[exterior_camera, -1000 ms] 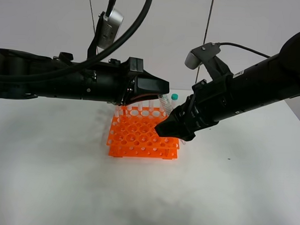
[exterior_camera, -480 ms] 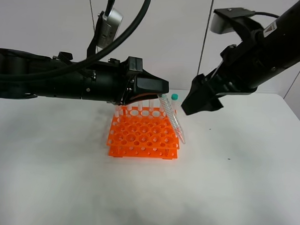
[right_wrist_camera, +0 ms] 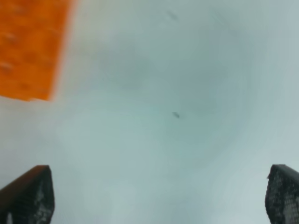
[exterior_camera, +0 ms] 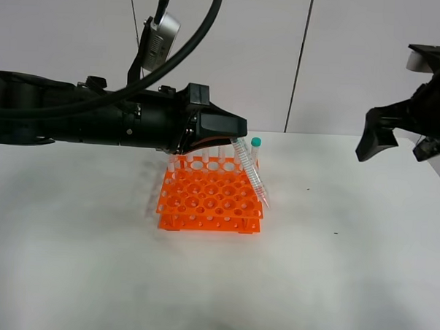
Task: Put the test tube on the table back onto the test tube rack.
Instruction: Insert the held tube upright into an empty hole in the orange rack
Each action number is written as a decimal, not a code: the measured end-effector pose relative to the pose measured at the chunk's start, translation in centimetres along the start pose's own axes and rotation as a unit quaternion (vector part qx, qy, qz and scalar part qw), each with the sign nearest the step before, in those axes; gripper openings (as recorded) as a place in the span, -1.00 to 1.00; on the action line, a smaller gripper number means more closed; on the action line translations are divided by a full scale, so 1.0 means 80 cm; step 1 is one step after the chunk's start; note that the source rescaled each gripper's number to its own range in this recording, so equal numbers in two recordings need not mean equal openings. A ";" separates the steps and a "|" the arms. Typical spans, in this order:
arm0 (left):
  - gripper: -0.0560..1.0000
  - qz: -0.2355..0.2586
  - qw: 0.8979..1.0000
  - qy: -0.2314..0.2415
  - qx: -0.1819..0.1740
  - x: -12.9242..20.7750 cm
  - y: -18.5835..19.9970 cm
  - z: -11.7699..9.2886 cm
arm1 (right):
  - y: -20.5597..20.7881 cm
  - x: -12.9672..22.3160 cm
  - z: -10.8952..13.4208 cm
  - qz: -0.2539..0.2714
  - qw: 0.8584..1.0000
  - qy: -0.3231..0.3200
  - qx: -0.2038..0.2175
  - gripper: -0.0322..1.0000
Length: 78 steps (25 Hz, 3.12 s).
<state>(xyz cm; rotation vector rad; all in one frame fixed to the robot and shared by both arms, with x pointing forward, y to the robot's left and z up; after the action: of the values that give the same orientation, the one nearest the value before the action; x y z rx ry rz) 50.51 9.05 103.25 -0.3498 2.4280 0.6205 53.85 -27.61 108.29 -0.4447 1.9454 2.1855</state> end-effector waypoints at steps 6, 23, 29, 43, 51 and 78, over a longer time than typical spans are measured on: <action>-0.89 -0.001 1.000 0.000 -0.002 0.000 0.000 0.001 | 0.003 0.011 -0.016 0.043 0.999 -0.002 0.015 1.00; -0.89 -0.001 1.000 0.000 -0.002 0.000 0.000 0.001 | 0.098 0.161 0.005 -0.076 0.997 0.025 0.025 1.00; -0.89 0.001 1.000 0.000 0.002 0.000 0.000 0.000 | 0.073 0.267 0.008 -0.159 0.986 0.029 0.033 1.00; -0.89 0.002 1.000 0.000 0.004 0.000 0.000 -0.001 | 0.071 0.335 0.011 -0.306 0.950 0.039 0.047 1.00; -0.89 0.002 1.000 0.000 0.004 0.000 0.000 -0.001 | 0.074 0.342 0.014 -0.322 0.944 0.065 0.029 1.00; -0.89 -0.089 0.992 -0.094 -0.012 -0.028 0.066 -0.056 | 0.083 0.361 0.015 -0.377 0.924 0.054 0.039 1.00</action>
<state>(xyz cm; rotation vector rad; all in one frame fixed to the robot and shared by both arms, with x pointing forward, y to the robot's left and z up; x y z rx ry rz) 48.06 11.49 109.64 -0.4893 2.1832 0.5771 24.41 -29.03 104.85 -1.1016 1.5210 1.5971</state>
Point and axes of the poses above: a point on each arm's last joint axis where the gripper is mounted, y pointing back along that axis away from the gripper, z along the wrist's bending axis when the last joint is at zero, x = y × z, the point moved 1 cm from there along -y, pointing out along that axis toward the gripper, and after that the axes turned 2 degrees about y, right-handed, at the moved point
